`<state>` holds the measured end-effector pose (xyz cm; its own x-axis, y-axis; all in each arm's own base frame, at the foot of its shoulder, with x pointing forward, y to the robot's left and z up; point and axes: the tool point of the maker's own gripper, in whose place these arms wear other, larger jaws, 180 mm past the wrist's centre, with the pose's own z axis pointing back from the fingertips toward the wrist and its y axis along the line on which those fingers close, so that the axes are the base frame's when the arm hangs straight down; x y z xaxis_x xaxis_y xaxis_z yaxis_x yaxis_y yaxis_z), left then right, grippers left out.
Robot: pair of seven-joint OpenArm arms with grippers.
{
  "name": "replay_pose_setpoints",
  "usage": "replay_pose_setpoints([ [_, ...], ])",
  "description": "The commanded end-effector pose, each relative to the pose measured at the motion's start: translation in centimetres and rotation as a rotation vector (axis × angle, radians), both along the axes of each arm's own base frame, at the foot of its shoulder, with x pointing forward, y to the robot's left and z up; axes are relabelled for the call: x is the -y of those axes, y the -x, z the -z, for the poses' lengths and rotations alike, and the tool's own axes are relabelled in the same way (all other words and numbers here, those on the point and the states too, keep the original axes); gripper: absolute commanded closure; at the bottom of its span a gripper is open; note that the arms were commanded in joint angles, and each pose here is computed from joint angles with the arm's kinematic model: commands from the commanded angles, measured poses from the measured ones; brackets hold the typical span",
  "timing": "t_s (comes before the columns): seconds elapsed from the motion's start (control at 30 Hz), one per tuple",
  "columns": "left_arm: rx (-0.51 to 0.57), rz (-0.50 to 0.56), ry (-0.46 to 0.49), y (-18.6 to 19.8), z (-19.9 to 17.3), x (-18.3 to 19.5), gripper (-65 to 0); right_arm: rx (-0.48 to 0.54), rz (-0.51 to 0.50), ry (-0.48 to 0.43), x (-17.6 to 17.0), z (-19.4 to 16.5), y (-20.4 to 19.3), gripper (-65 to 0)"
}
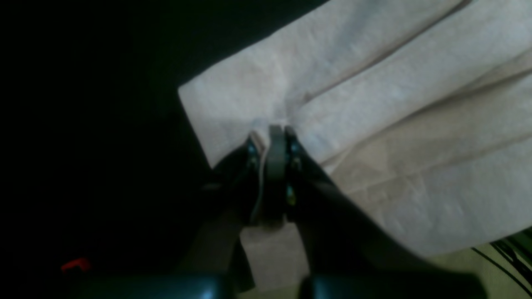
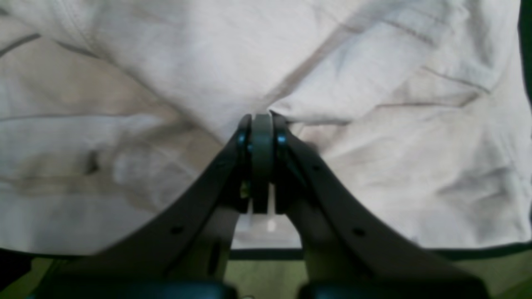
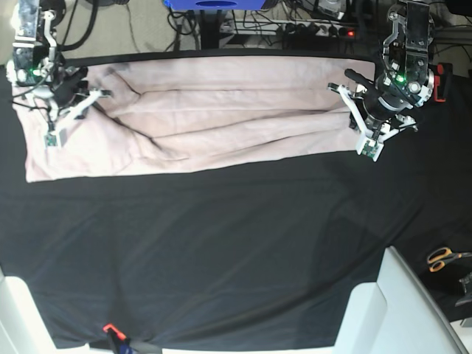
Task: Fold the T-shirt properly
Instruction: 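Lower the hem onto the shirt and smooth it with both grippers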
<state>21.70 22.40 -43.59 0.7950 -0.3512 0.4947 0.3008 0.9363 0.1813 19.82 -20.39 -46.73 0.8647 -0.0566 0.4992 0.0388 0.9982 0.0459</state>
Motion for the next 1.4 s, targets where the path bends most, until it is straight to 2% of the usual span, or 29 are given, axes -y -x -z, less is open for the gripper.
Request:
replay_pose_setpoints([
  [0.0, 0.030, 0.008, -0.009, -0.5, -0.7, -0.3, 0.0, 0.035, 0.000, 0.009, 0.5, -0.8, -0.8, 0.0],
  [0.4, 0.016, 0.036, -0.002, -0.3, -0.3, 0.7, 0.0, 0.031, 0.016, 0.010, 0.8, -0.8, -0.6, -0.9],
  [0.47, 0.017, 0.034, -0.003, -0.3, -0.3, 0.6, 0.0, 0.036, 0.054, 0.006, 1.4, -0.9, -0.5, -6.2],
  [0.53, 0.018, 0.030, -0.004, -0.3, -0.4, 0.5, 0.0, 0.043, 0.094, 0.004, 2.0, -1.0, -0.2, -16.5],
  [0.63, 0.019, 0.030, -0.007, -0.3, -0.5, 0.4, -15.0, 0.049, 0.112, 0.010, 2.6, -1.3, -0.1, -32.4],
  [0.7, 0.020, 0.031, -0.008, -0.3, -0.6, 0.4, -21.7, 0.048, 0.111, 0.013, 2.7, -1.4, 0.1, -37.1],
  [0.87, 0.012, 0.034, -0.007, 0.3, -0.5, 0.5, -33.9, 0.079, 0.102, 0.025, 2.6, -2.6, -0.1, -37.2],
  [1.0, 0.065, 0.061, -0.003, -0.2, -2.4, 1.4, -39.8, 0.119, 0.091, 0.038, 2.6, -3.9, -0.8, -37.2],
  [1.1, 0.112, 0.095, 0.008, -0.4, -4.2, 2.8, -40.2, 0.131, 0.089, 0.041, 2.6, -4.3, -1.0, -37.2],
  [1.3, 0.110, 0.090, 0.017, 0.3, -4.3, 2.9, -39.3, 0.149, 0.090, 0.042, 2.6, -4.7, -1.5, -37.1],
  [1.33, 0.114, 0.083, 0.014, 0.3, -4.4, 2.6, -38.3, 0.161, 0.089, 0.043, 2.6, -5.0, -2.0, -37.1],
  [1.37, 0.121, 0.066, 0.006, 0.1, -4.6, 2.0, -34.2, 0.178, 0.085, 0.041, 2.6, -5.4, -2.5, -37.1],
])
